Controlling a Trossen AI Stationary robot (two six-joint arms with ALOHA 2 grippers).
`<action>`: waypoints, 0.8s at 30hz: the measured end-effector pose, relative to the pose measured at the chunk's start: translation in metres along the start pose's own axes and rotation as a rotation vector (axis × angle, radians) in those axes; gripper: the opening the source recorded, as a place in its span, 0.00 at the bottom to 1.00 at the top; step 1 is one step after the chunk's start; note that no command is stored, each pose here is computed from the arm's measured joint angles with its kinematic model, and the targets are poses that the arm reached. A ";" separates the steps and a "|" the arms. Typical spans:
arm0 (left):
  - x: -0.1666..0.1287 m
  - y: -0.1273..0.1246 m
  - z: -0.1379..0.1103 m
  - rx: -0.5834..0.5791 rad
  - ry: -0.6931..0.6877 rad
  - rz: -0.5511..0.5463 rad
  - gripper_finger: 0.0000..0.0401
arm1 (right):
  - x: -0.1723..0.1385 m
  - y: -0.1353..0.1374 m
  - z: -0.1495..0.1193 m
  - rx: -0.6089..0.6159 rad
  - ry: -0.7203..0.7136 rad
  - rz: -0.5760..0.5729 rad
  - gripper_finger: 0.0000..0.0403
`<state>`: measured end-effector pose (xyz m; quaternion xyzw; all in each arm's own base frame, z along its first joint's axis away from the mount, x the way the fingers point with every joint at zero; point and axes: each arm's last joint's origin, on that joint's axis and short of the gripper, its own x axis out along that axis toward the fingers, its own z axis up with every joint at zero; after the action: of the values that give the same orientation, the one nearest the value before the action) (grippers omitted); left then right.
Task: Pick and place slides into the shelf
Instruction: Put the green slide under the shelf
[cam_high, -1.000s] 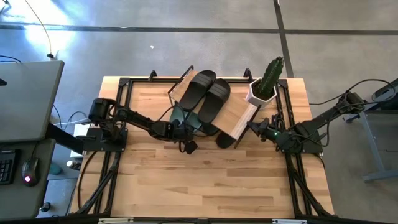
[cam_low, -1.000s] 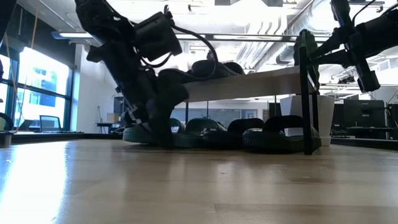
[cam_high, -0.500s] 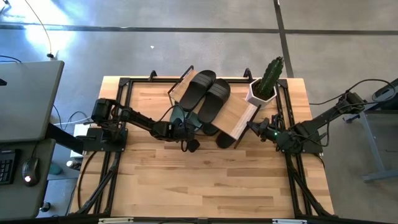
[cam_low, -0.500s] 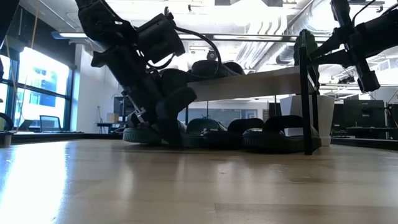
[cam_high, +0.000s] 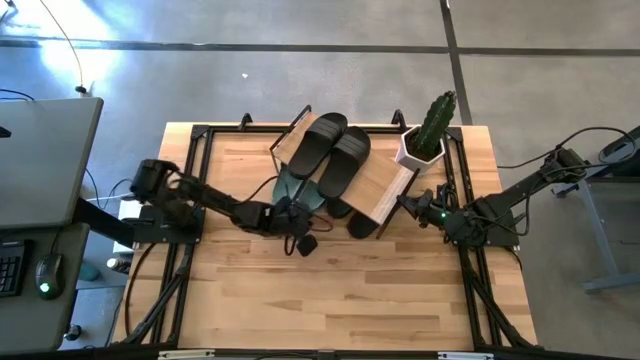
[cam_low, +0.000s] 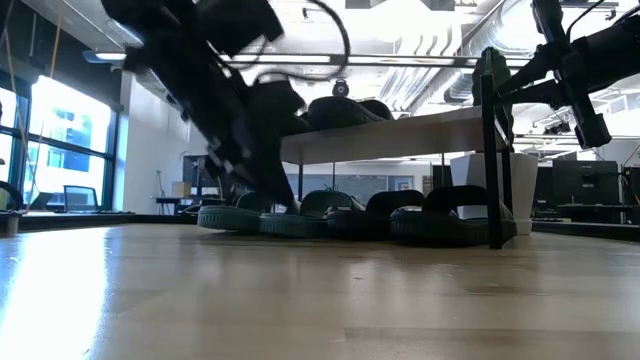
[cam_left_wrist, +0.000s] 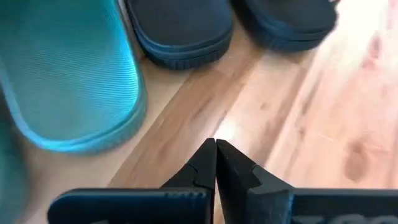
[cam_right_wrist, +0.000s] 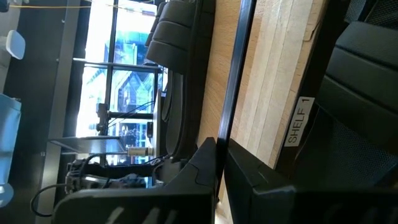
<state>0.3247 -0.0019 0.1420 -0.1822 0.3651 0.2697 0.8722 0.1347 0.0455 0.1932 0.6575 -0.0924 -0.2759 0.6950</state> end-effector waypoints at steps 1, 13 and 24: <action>-0.007 -0.002 0.000 0.008 0.000 0.005 0.00 | 0.000 0.000 0.000 0.000 0.000 0.000 0.00; -0.078 0.022 -0.012 -0.054 0.357 0.028 0.00 | 0.000 0.000 0.000 0.001 0.001 0.000 0.00; -0.085 0.031 -0.043 -0.226 0.342 -0.109 0.00 | 0.000 -0.001 0.000 -0.008 0.000 -0.006 0.00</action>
<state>0.2329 -0.0285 0.1721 -0.3416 0.4649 0.2266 0.7848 0.1342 0.0453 0.1925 0.6552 -0.0893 -0.2781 0.6967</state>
